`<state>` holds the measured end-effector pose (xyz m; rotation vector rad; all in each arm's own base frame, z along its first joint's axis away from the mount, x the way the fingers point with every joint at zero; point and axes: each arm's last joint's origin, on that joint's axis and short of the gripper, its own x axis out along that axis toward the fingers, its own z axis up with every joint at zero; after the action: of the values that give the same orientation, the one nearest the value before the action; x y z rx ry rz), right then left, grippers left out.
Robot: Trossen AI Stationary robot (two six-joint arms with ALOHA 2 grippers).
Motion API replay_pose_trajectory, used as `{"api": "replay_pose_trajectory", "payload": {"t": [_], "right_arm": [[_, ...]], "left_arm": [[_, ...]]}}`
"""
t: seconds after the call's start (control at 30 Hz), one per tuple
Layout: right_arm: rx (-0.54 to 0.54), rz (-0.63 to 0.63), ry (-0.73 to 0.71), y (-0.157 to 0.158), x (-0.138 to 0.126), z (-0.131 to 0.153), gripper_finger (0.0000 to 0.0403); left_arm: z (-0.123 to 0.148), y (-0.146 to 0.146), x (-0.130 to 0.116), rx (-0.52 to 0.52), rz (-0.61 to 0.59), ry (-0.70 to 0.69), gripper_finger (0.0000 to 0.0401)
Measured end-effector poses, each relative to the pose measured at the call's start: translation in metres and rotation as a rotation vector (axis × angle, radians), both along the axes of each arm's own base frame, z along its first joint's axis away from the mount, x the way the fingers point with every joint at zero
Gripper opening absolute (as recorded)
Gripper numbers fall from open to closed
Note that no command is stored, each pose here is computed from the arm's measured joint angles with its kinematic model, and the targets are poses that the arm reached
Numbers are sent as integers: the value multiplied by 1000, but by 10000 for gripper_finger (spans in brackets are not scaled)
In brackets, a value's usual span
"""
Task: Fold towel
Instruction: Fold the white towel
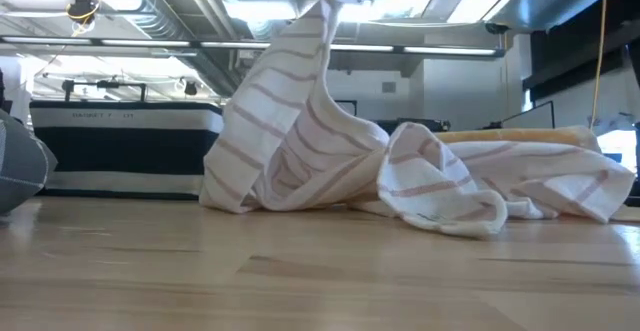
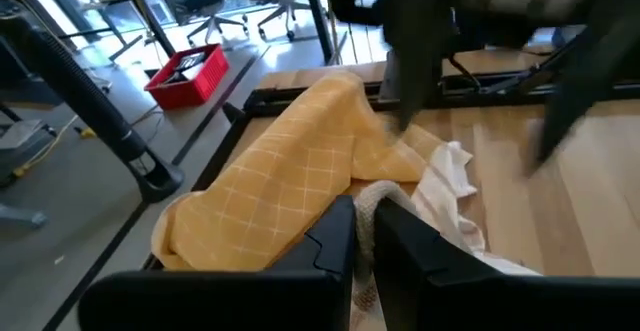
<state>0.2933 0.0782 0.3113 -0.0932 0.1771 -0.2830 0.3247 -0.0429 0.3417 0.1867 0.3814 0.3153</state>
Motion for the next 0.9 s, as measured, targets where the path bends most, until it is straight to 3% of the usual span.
{"api": "replay_pose_trajectory", "payload": {"t": [0.23, 0.43, 0.53, 0.7, 0.9], "right_arm": [[39, -7, -12, -16, 20, -13, 198], [27, -37, 38, -27, 22, -18, 187], [-17, -6, 50, -26, 22, -18, 146], [-67, 53, 64, -24, 22, -18, 20], [-92, 39, 86, -25, 21, -18, 9]], "left_arm": [[3, -3, -2, -1, -10, -13, 21], [2, -7, -3, 4, -20, -2, 21], [2, -12, -4, 26, -43, 6, 21], [2, -13, -4, 40, -55, 10, 21], [0, -10, -4, 28, -47, 29, 30]]}}
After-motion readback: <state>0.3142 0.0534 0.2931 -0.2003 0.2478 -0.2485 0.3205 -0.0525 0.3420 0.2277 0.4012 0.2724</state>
